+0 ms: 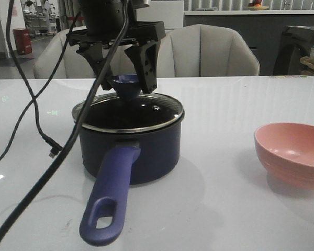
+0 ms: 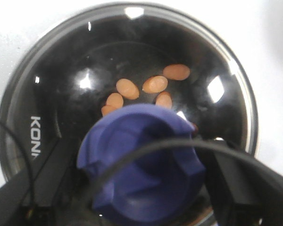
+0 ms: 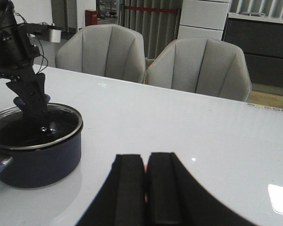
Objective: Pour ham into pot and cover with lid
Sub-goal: 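Lower the glass lid onto the saucepan rim with the left gripper, then open the left gripper and raise it off the lid knob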
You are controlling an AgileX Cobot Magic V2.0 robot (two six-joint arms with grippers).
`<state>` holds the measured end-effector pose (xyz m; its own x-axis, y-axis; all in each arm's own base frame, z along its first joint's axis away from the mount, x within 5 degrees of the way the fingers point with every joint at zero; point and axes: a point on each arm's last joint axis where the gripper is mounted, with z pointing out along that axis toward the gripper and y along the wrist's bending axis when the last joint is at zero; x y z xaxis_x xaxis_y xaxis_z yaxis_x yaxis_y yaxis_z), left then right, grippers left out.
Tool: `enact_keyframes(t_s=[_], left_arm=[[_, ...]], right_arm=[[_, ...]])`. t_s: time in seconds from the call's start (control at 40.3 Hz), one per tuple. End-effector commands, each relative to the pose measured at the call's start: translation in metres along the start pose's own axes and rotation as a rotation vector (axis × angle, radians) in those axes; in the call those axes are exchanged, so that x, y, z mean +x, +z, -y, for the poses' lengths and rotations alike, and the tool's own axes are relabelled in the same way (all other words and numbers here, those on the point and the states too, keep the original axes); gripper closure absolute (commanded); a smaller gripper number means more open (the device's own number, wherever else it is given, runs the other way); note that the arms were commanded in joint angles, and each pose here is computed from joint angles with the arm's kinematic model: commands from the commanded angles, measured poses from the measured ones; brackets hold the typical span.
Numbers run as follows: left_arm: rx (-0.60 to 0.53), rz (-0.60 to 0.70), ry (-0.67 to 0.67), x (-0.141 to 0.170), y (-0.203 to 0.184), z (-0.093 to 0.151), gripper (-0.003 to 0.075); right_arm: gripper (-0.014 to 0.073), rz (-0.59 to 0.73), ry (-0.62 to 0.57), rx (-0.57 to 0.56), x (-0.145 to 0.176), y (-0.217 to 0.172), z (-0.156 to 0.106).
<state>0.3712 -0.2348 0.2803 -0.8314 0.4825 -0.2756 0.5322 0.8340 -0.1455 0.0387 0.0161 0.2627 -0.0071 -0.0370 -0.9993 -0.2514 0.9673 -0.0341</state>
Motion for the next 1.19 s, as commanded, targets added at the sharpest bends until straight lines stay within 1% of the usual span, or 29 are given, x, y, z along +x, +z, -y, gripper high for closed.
enact_keyframes(t_s=[0.0,0.074,0.323,0.645,0.769,1.042,1.166], left_arm=[[0.017,0.057,0.016,0.003,-0.039,0.009,0.0128],[0.017,0.057,0.018,0.003,-0.039,0.009,0.0108],[0.017,0.071,0.022,0.002,-0.043,0.010,0.0108],[0.001,0.155,0.054,-0.003,-0.070,0.011,0.0113],[-0.064,0.192,0.072,0.002,-0.088,0.008,0.0113],[-0.084,0.323,0.072,0.022,-0.149,0.010,0.0113],[-0.100,0.361,0.044,0.041,-0.173,0.001,0.0113]], right_arm=[[0.0450,0.090,0.001,0.023,-0.015,-0.002,0.002],[0.0450,0.090,0.001,0.023,-0.015,-0.002,0.002],[0.0450,0.090,0.001,0.023,-0.015,-0.002,0.002],[0.0450,0.090,0.001,0.023,-0.015,-0.002,0.002],[0.0450,0.090,0.001,0.023,-0.015,-0.002,0.002],[0.0450,0.090,0.001,0.023,-0.015,-0.002,0.002],[0.0450,0.090,0.001,0.023,-0.015,-0.002,0.002]])
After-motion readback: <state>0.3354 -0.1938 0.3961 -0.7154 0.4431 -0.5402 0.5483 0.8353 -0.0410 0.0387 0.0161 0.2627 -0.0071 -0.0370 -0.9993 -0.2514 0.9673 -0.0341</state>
